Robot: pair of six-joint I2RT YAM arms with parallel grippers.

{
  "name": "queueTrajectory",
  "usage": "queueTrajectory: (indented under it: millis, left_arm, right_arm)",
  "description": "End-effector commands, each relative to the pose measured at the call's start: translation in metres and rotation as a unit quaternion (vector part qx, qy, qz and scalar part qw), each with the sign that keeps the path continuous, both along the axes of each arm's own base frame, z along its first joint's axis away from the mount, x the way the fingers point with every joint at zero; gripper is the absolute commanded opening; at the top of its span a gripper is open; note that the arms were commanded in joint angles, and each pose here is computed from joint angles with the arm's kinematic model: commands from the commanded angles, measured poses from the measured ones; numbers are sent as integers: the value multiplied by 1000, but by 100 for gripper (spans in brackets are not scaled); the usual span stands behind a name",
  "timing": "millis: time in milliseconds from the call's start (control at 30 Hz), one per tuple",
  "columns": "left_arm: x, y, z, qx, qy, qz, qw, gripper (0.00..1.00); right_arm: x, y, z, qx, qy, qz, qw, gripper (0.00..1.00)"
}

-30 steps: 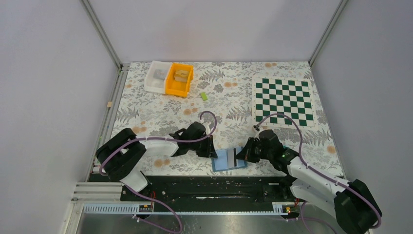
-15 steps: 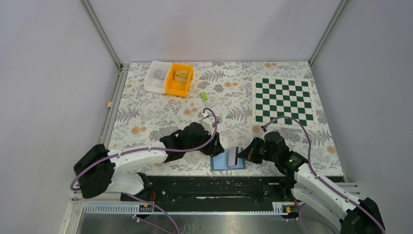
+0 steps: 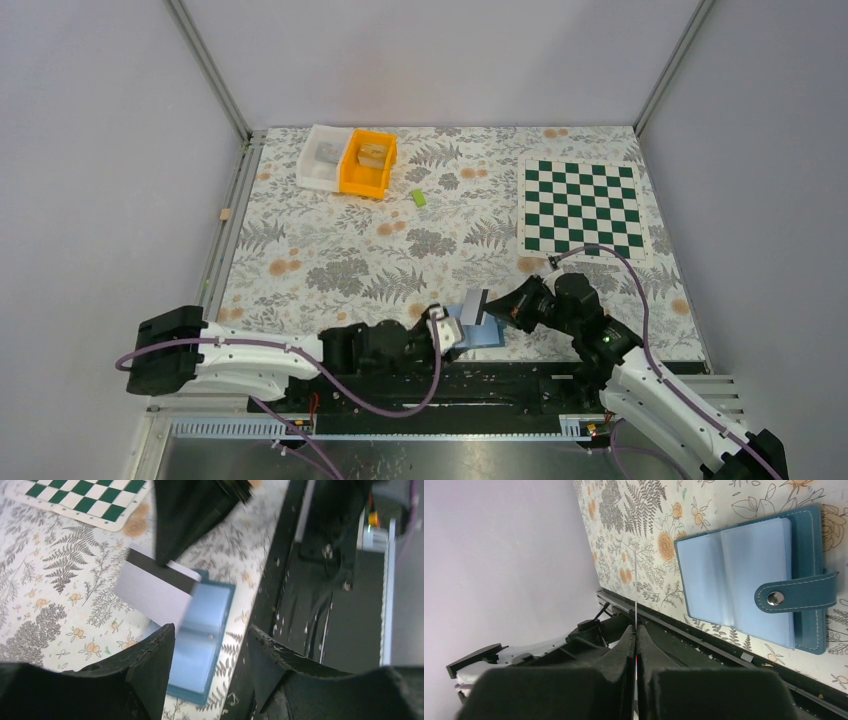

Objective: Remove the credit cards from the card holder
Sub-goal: Place the credit card in the storage box.

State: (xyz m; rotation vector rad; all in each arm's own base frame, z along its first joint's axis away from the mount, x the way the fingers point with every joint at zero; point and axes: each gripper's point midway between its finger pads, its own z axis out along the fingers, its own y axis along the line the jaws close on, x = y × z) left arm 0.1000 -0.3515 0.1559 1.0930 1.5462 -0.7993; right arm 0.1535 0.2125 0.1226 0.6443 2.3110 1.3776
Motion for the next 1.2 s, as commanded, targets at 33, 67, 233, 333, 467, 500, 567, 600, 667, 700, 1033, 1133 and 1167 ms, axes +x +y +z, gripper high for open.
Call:
queueTrajectory:
  millis: [33, 67, 233, 333, 467, 500, 567, 600, 667, 700, 1033, 1133, 1167]
  left_arm:
    - [4, -1, 27, -5, -175, 3, 985, 57]
    - [3, -2, 25, 5, -188, 0, 982, 57]
    - [10, -6, 23, 33, -236, 27, 971, 61]
    - [10, -12, 24, 37, -247, 25, 968, 61]
    - [12, -18, 18, 47, -259, 28, 964, 60]
    - [13, -20, 17, 50, -262, 29, 963, 60]
    - [12, -24, 15, 53, -265, 25, 962, 59]
    - [12, -26, 14, 55, -265, 22, 962, 58]
    - [11, -29, 12, 59, -266, 19, 962, 55]
    - [13, -29, 12, 62, -267, 24, 961, 51]
    - [20, -21, 12, 75, -247, 63, 964, 0]
    - [23, -15, 15, 67, -223, 84, 969, 0]
    - [24, -14, 16, 62, -211, 89, 972, 0]
  right_arm:
    - [2, 4, 19, 44, -1, -10, 999, 0]
    - [2, 4, 21, 48, -3, -11, 999, 0]
    - [0, 5, 27, 54, -5, -5, 998, 0]
    - [-2, 5, 27, 59, -4, -4, 998, 0]
    - [-4, 4, 30, 65, -8, -4, 998, 0]
    - [-5, 4, 30, 66, -8, -4, 998, 0]
    - [-6, 4, 31, 69, -8, -1, 998, 0]
    - [-7, 3, 31, 70, -8, -1, 998, 0]
    - [-8, 3, 28, 72, -5, -1, 997, 0]
    - [-9, 3, 28, 72, -5, -1, 997, 0]
    - [-12, 5, 28, 75, -12, 14, 997, 3]
    - [-11, 4, 31, 74, -29, 15, 997, 19]
    - [-11, 3, 33, 71, -38, 15, 997, 25]
